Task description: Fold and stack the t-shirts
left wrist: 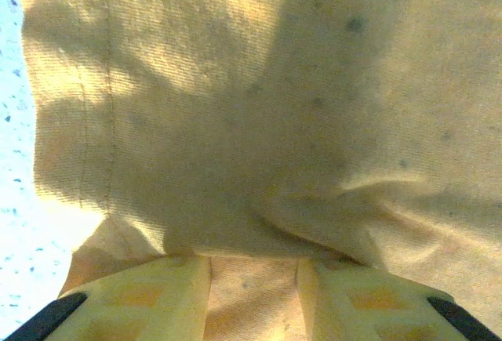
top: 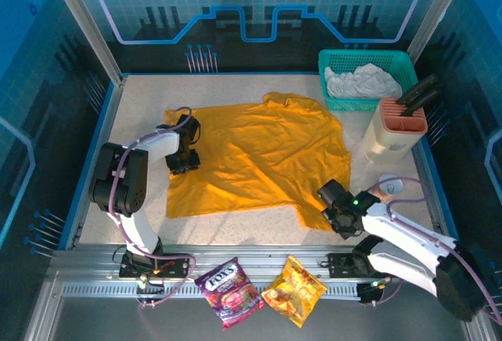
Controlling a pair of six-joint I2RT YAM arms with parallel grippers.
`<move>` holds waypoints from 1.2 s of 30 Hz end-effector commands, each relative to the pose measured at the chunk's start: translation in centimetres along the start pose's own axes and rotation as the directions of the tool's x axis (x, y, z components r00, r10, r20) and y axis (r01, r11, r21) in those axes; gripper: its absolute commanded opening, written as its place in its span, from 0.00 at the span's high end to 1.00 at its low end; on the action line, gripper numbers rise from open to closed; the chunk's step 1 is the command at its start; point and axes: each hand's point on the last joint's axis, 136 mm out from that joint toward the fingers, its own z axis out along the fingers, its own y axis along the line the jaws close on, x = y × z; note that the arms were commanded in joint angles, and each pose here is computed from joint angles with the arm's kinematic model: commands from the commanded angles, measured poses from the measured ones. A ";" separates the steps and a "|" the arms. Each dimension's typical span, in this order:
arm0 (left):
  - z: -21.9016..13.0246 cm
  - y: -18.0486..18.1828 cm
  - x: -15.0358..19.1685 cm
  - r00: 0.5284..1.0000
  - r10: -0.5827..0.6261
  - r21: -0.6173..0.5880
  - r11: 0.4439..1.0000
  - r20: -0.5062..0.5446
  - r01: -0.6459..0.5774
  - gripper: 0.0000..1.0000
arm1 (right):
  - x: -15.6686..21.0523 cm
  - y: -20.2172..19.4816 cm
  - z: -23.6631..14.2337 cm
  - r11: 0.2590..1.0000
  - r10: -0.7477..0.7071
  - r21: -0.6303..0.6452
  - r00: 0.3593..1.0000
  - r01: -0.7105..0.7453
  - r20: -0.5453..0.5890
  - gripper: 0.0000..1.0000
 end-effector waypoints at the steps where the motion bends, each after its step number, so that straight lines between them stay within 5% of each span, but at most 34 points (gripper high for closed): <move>1: 1.3 0.1 0.2 1.000 -0.013 0.005 1.000 -0.023 0.013 0.63 | -0.2 -2.7 0.2 0.985 0.160 0.062 0.987 -0.162 0.029 1.00; 9: 0.8 0.2 -0.3 1.000 -0.015 0.021 1.000 -0.012 0.015 0.63 | 1.7 -2.2 -0.2 0.978 0.208 0.037 0.977 -0.207 -0.053 1.00; 16: -1.0 1.0 -1.8 0.999 -0.030 0.011 1.000 0.037 0.030 0.62 | 0.5 2.8 -5.2 0.977 0.139 -0.160 0.990 -0.143 -0.038 1.00; 24: -4.4 1.0 -3.8 0.992 -0.039 0.025 0.999 0.119 0.036 0.34 | -7.0 13.9 -9.1 0.872 -0.221 -0.410 0.963 0.266 0.155 0.91; 30: -4.7 0.2 -4.9 0.992 -0.049 0.038 0.998 0.115 0.045 0.31 | -9.9 21.2 -5.4 0.761 -0.606 -0.214 0.789 0.612 0.100 1.00; 36: -2.7 -1.2 -6.2 0.995 -0.061 0.034 0.998 0.082 0.059 0.52 | -12.3 24.0 0.0 0.758 -0.645 -0.064 0.760 0.650 0.083 1.00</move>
